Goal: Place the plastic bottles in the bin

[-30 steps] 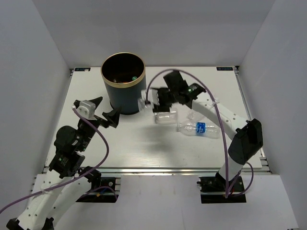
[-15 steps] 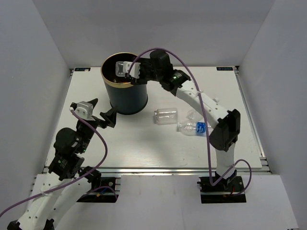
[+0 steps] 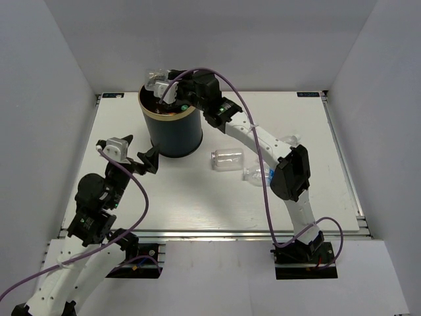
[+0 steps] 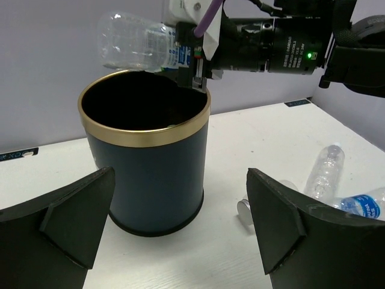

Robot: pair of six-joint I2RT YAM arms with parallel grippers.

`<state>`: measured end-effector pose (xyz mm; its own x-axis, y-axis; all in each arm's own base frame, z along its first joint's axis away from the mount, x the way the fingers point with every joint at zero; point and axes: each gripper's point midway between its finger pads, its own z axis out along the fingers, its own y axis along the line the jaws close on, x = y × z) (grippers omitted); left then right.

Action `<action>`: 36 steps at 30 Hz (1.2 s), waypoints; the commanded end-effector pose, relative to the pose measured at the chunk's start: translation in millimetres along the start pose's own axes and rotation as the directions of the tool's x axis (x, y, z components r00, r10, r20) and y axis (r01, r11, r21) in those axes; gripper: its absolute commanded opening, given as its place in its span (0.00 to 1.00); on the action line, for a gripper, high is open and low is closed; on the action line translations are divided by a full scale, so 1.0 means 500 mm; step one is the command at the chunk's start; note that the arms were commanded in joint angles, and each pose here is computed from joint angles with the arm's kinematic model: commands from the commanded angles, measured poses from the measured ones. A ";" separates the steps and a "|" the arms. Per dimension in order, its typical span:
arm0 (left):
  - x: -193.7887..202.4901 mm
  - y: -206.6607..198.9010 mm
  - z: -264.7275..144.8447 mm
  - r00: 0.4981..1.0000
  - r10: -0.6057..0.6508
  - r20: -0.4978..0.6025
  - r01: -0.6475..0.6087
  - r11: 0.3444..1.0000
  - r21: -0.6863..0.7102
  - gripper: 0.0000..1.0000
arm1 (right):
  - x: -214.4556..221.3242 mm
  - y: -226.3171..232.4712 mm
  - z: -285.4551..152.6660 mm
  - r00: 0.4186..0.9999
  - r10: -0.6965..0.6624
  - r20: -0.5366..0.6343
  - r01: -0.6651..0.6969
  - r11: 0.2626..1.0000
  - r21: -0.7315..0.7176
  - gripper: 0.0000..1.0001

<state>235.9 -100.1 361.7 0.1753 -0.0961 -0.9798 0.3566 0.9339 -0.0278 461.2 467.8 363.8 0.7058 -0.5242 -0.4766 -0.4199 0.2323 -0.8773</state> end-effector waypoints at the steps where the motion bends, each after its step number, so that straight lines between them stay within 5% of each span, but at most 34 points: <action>1: 0.020 0.004 0.004 0.999 0.013 -0.033 -0.013 1.000 -0.004 1.00 | -0.037 -0.027 0.014 0.996 0.033 0.088 -0.035 0.999 0.026 0.31; 3: 0.020 0.001 0.004 0.999 0.013 -0.033 -0.013 1.000 0.007 1.00 | -0.040 0.015 0.029 0.990 0.082 0.117 -0.078 0.996 -0.036 0.53; 8: 0.030 -0.026 0.009 0.998 0.024 -0.050 -0.020 0.996 0.084 1.00 | -0.042 0.073 0.047 0.976 0.171 0.136 -0.152 0.978 -0.144 0.73; 10: 0.030 -0.040 0.013 0.998 0.033 -0.047 -0.027 0.992 0.124 1.00 | -0.041 0.060 0.048 0.975 0.179 0.131 -0.163 0.979 -0.122 0.90; 19: 0.061 -0.098 0.031 0.995 0.038 -0.089 -0.011 0.958 0.286 0.98 | -0.086 -0.139 -0.039 0.966 0.196 0.166 -0.211 0.974 0.080 0.90; 23: 0.089 -0.149 0.049 0.989 0.052 -0.136 0.010 0.905 0.425 0.75 | -0.062 -0.224 -0.116 0.968 0.229 0.099 -0.245 0.944 0.219 0.83; 24: 0.111 -0.158 0.061 0.983 0.056 -0.175 0.029 0.895 0.445 0.61 | -0.051 -0.228 -0.141 0.968 0.241 0.074 -0.252 0.939 0.236 0.79; 26: 0.111 -0.182 0.072 0.981 0.064 -0.183 0.038 0.861 0.507 0.48 | 0.022 -0.246 -0.198 0.957 0.284 -0.051 -0.254 0.913 0.319 0.62; 28: 0.130 -0.202 0.085 0.973 0.068 -0.220 0.063 0.841 0.538 0.36 | 0.056 -0.266 -0.294 0.933 0.345 -0.104 -0.284 0.882 0.375 0.57; 30: 0.169 -0.217 0.113 0.954 0.085 -0.287 0.097 0.819 0.565 0.36 | 0.152 -0.218 -0.350 0.889 0.404 -0.216 -0.303 0.872 0.384 0.51; 34: 0.265 -0.258 0.150 0.886 0.155 -0.438 0.167 0.773 0.612 0.57 | 0.245 -0.112 -0.480 0.803 0.497 -0.327 -0.394 0.856 0.334 0.42; 36: 0.317 -0.284 0.169 0.838 0.227 -0.496 0.169 0.756 0.632 0.73 | 0.250 -0.035 -0.553 0.773 0.537 -0.339 -0.471 0.843 0.261 0.62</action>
<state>295.0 -255.6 248.7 -0.1929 0.1965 -0.9613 0.8334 0.5500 -0.0548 431.7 187.6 390.7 0.2421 -0.5760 -0.7808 -0.4063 0.6706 -0.6207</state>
